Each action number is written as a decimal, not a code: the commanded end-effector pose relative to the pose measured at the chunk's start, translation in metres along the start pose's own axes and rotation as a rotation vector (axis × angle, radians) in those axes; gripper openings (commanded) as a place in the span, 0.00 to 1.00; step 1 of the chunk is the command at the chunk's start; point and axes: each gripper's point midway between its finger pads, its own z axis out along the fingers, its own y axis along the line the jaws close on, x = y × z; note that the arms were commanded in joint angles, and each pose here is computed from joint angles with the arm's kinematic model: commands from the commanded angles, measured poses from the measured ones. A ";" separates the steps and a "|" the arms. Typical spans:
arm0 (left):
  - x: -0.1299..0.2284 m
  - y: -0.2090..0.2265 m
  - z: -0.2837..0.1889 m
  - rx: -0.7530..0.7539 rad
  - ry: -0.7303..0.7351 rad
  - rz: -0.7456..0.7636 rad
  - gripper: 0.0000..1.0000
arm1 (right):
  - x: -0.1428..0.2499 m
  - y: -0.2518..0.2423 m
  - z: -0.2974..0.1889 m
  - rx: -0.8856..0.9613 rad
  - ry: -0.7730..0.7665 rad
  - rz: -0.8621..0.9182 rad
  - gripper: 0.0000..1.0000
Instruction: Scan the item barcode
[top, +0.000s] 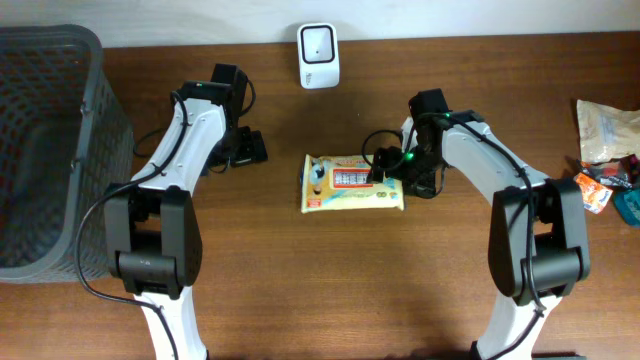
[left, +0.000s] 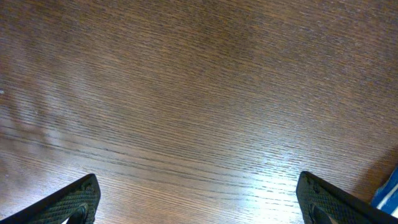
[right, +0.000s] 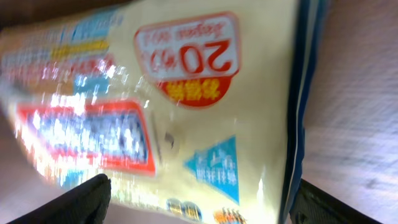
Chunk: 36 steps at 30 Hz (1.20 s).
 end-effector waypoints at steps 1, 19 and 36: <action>-0.003 -0.003 -0.006 0.017 -0.012 0.007 0.99 | 0.013 0.027 -0.031 -0.087 -0.012 -0.050 0.95; -0.003 -0.003 -0.006 0.017 -0.012 0.007 0.99 | -0.032 0.042 -0.110 0.158 -0.309 -0.899 0.99; -0.003 -0.003 -0.006 0.017 -0.012 0.007 0.99 | -0.015 0.064 -0.137 0.096 -0.309 -0.829 0.99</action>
